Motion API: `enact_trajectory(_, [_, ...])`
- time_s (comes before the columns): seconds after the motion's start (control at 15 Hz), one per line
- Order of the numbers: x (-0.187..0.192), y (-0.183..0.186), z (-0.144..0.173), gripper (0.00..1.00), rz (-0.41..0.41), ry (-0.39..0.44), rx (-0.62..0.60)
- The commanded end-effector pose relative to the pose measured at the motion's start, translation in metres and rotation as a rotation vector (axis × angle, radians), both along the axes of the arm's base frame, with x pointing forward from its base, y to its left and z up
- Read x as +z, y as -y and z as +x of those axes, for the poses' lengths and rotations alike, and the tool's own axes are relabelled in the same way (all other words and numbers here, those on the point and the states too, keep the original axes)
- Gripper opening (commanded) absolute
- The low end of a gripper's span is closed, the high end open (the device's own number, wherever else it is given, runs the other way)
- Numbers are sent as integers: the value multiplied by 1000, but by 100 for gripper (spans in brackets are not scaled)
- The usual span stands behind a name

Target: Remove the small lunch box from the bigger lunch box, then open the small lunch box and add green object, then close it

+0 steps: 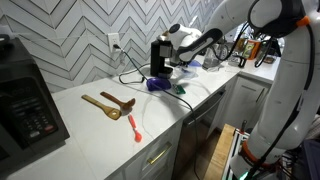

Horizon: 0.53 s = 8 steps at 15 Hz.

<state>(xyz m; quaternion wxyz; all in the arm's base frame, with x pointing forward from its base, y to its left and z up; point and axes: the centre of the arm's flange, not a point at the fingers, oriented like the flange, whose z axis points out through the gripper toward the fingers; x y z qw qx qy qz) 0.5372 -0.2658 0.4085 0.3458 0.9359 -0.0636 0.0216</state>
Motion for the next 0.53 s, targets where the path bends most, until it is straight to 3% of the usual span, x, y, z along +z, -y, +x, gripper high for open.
enact_trajectory(0.0, [4, -6, -12, 4, -23, -20, -3])
enact_trajectory(0.47, [24, -12, -18, 4, -58, 2, -3])
